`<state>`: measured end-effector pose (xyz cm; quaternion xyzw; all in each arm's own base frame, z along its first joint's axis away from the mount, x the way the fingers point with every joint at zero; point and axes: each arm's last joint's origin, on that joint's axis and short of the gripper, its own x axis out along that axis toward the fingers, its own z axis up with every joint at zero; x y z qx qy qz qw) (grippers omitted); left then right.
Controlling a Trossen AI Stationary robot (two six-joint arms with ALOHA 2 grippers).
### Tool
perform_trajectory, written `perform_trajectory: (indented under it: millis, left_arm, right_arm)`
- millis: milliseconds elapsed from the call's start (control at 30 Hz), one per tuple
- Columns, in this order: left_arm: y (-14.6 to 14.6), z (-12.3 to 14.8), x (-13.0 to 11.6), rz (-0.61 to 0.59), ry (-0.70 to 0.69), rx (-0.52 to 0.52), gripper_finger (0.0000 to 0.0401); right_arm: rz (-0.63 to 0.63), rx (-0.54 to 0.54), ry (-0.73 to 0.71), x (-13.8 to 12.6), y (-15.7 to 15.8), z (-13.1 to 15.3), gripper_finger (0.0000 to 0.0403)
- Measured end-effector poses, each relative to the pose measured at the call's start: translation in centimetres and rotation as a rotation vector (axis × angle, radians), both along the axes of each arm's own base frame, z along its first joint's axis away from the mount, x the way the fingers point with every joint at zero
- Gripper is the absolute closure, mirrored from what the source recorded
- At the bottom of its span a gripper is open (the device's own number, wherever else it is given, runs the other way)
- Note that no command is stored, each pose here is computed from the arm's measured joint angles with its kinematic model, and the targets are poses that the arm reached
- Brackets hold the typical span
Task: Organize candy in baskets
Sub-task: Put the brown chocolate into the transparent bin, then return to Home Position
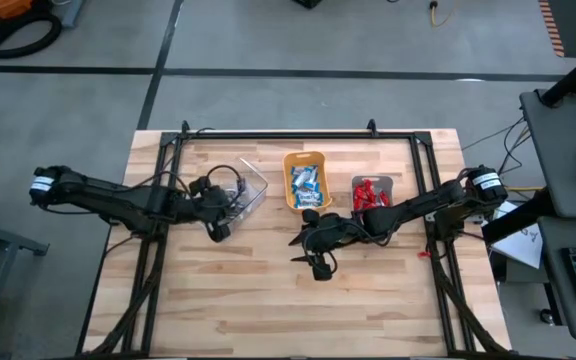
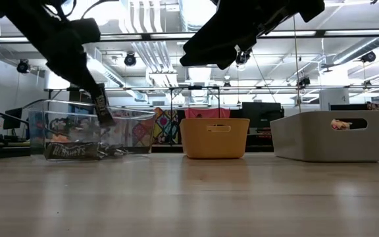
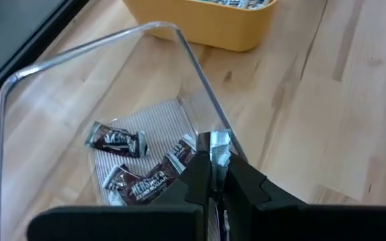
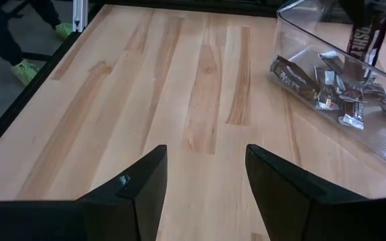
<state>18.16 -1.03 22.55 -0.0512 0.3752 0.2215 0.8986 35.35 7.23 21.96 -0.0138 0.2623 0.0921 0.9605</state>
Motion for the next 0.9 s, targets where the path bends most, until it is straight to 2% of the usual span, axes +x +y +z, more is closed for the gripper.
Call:
perform_trajectory:
  millis: [167,267,667,767,900]
  left_arm:
    - [0.2,-0.9,-0.9,0.037,-0.007,-0.014,0.0396]
    - [0.4,-1.2,-1.3,0.098,-0.027,0.015,0.039]
    - [0.5,-1.3,-1.5,0.134,-0.038,0.031,0.0326]
    - [0.5,-1.0,-1.6,0.131,-0.054,0.004,0.0316]
    - [0.1,0.9,-1.2,0.053,-0.108,-0.086,0.0313]
  right_arm:
    - [-0.003,0.005,0.001,0.0,0.0,0.0,0.0209]
    - [-0.007,0.012,0.003,0.0,0.0,0.0,0.0209]
    - [-0.007,0.013,0.005,0.0,0.0,0.0,0.0209]
    - [-0.007,0.012,0.005,0.0,0.0,-0.1,0.0209]
    - [0.014,-0.02,-0.001,0.0,0.0,-0.1,0.0209]
